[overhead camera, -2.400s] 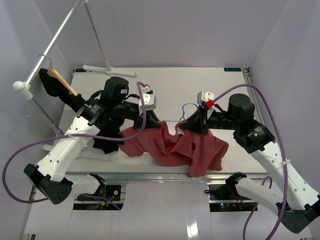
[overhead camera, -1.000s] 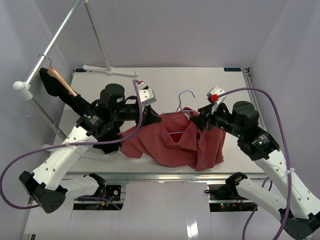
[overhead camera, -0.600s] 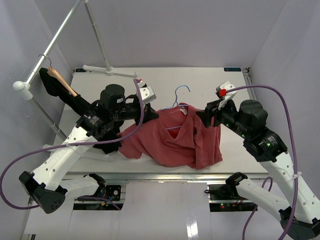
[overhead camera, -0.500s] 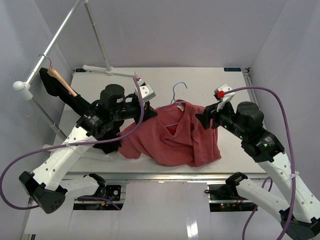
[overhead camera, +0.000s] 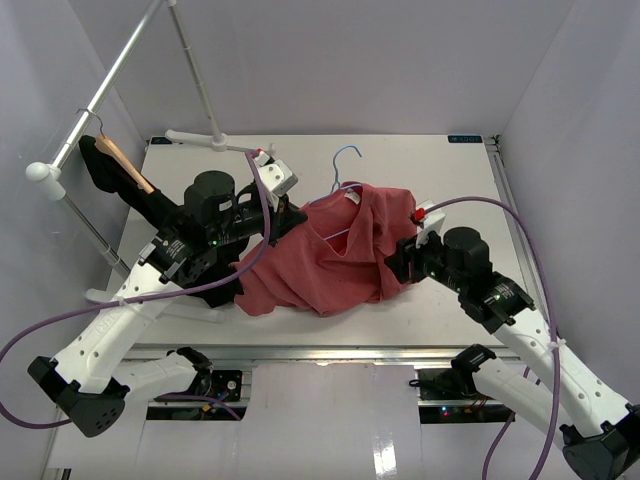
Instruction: Place the t-shirt on the hanger
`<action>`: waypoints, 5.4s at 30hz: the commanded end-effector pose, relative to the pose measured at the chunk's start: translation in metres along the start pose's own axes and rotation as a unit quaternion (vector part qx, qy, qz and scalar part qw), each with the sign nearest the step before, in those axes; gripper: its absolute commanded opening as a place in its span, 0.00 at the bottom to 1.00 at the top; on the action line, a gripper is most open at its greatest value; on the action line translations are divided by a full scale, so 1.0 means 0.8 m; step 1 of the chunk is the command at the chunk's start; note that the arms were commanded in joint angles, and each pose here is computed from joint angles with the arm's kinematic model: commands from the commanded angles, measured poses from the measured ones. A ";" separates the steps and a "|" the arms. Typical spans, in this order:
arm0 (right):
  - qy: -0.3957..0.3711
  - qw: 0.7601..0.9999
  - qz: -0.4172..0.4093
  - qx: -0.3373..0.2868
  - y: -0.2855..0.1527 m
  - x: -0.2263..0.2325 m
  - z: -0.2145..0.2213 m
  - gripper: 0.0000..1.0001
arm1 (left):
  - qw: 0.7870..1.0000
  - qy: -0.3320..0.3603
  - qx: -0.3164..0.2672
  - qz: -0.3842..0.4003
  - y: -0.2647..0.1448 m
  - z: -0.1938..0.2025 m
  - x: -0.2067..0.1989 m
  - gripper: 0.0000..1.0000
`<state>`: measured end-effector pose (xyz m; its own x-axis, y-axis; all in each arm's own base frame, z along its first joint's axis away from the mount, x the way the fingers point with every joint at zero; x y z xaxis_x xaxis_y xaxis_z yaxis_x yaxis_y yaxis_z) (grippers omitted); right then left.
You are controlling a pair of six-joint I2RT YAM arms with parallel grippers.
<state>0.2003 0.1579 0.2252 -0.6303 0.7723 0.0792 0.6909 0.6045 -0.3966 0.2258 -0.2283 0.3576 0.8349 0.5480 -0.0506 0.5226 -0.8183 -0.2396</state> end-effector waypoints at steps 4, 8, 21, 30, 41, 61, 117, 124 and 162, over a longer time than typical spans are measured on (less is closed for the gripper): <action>0.005 1.000 -0.013 -0.019 0.030 0.001 0.015 0.54 | 0.998 0.007 -0.064 -0.012 -0.014 -0.045 -0.001 0.00; 0.012 1.000 0.005 -0.007 0.042 -0.007 0.030 0.54 | 0.998 0.008 -0.065 -0.011 -0.015 -0.044 -0.001 0.00; 0.006 0.998 0.069 -0.008 0.077 -0.036 0.042 0.45 | 0.997 0.013 -0.072 0.005 -0.016 -0.046 -0.007 0.00; -0.013 0.978 0.207 0.006 0.003 -0.078 -0.007 0.08 | 0.998 0.047 -0.040 -0.013 -0.013 -0.010 0.003 0.00; -0.039 0.964 0.262 -0.009 -0.024 -0.134 -0.132 0.08 | 0.998 0.063 -0.026 -0.014 -0.034 -0.004 -0.002 0.00; 0.028 0.968 0.248 0.003 0.019 -0.205 -0.162 0.08 | 0.993 0.087 -0.004 0.080 -0.042 0.017 -0.035 0.00; -0.190 0.954 -0.193 -0.129 -0.036 0.060 -0.251 0.08 | 0.999 0.027 -0.011 0.046 -0.032 -0.042 -0.024 0.08; -0.200 0.943 -0.236 -0.122 -0.055 0.072 -0.242 0.08 | 0.999 0.024 -0.030 -0.018 -0.051 -0.055 -0.009 0.27; -0.176 0.943 -0.205 -0.196 -0.139 0.083 -0.309 0.08 | 0.980 0.026 0.020 -0.196 -0.078 0.008 0.050 0.62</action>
<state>0.1776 0.1945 0.4689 -0.9156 0.3759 -0.1430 0.3929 0.9119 -0.1188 0.2323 -0.1520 0.3640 0.5463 0.8317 0.0992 0.8082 -0.4923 -0.3232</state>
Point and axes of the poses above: each gripper's point midway between its finger pads, its own y axis out along the fingers, its own x axis along the line the jaws close on, z = x × y, the point moved 3 cm from there along -y, back along the fingers, and after that the axes turned 2 degrees about -y, right-handed, at the moved point
